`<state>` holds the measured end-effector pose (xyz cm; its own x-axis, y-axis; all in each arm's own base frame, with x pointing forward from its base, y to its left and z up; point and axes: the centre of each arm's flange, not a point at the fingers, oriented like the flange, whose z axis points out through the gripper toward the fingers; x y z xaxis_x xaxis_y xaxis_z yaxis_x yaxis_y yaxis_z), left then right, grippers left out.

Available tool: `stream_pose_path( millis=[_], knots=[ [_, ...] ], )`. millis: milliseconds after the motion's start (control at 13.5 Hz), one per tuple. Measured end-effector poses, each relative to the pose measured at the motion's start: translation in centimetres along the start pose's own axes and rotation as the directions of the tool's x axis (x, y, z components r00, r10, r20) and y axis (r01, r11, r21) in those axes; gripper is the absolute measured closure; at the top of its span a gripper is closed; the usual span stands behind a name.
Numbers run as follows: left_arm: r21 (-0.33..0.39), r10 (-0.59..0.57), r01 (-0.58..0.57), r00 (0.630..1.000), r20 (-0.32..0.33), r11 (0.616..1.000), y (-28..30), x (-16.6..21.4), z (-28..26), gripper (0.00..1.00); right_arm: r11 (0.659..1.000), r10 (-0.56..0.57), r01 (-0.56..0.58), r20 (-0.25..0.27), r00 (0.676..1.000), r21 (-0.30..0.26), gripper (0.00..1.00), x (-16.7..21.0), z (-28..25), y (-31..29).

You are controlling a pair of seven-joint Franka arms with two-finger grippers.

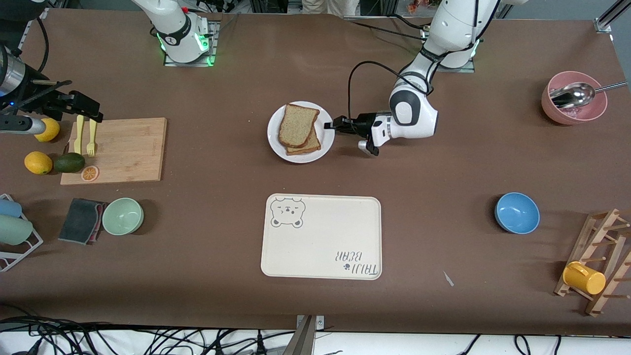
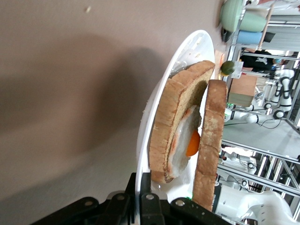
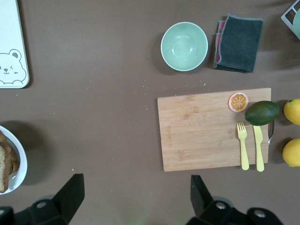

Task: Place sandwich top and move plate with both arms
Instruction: 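Slide the plate with the left gripper onto the bear tray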

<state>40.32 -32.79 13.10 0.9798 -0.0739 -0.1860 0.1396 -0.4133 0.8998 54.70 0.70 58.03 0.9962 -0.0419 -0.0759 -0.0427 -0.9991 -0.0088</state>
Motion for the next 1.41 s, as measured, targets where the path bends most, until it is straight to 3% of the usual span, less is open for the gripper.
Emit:
stream_pose_path(
  millis=[593,1407],
  knots=[
    [-0.068,-0.075,0.068,0.99,-0.122,0.995,2.0,5.9,-4.5,0.96,1.0,0.0,0.0,0.0,1.0,0.0,0.0,0.0,0.0,0.0],
    [-0.126,-0.147,0.119,0.959,-0.244,0.985,0.8,17.6,-6.8,0.96,1.0,0.0,0.0,0.0,1.0,0.0,0.0,0.0,0.0,0.0]
  ],
)
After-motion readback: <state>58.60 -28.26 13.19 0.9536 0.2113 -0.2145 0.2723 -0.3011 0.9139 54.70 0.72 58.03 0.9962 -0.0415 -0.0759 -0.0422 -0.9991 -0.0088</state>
